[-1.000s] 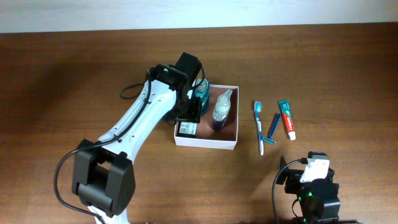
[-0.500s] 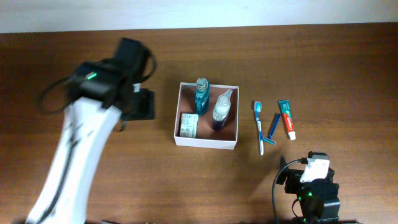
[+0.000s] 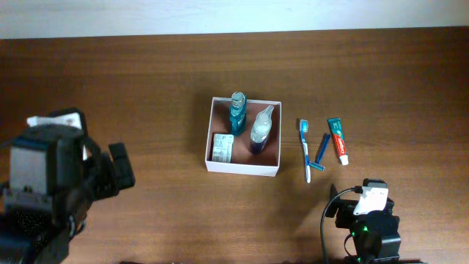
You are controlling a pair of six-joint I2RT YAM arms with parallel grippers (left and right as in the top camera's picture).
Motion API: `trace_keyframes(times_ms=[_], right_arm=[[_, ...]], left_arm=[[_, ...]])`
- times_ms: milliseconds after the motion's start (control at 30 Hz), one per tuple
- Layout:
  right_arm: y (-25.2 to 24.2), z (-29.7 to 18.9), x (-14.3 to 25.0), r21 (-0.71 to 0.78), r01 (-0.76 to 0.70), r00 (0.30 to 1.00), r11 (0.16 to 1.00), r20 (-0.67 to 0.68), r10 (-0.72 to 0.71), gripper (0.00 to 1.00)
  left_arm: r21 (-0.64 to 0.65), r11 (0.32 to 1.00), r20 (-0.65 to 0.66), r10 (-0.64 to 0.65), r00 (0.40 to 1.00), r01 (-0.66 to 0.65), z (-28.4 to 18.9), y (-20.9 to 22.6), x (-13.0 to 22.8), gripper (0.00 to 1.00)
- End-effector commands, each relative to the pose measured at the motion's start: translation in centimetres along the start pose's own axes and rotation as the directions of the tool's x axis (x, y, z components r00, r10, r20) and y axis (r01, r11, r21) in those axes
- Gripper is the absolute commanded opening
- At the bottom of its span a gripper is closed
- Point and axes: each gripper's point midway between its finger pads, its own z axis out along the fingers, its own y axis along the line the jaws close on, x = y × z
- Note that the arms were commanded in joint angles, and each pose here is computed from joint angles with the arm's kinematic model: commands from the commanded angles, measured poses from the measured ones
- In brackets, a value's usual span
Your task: Pack container
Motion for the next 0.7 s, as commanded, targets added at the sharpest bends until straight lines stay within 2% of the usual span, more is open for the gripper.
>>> trace_keyframes(times_ms=[0,233,367,500,667], right_arm=[[-0.2,0.1,0.1,0.007,-0.012,1.000,1.000,0.002,0.012,0.99],[0.3,0.1,0.0,-0.020,-0.013,1.000,1.000,0.003,0.013,0.99],[3.6,-0.3,-0.7,-0.209,-0.012,0.999,0.978,0.026,0.018,0.99],[6.4,-1.7,-4.0,-0.369,0.020,0.989,0.929,0.144,0.036,0.99],[6.4,-5.1,-8.6,-0.380,0.042,0.971,0.924,0.233,0.051,0.99]], left_arm=[[-0.007,1.000,0.036,-0.006,0.999,0.006,-1.1,0.8,0.1,0.99],[-0.001,1.000,0.051,-0.011,0.999,0.011,-1.6,0.9,0.2,0.99],[-0.002,1.000,0.050,-0.011,0.999,0.011,-1.6,0.9,0.2,0.99],[-0.002,1.000,0.050,-0.011,0.999,0.011,-1.6,0.9,0.2,0.99],[-0.002,1.000,0.050,-0.011,0.999,0.011,-1.6,0.9,0.2,1.00]])
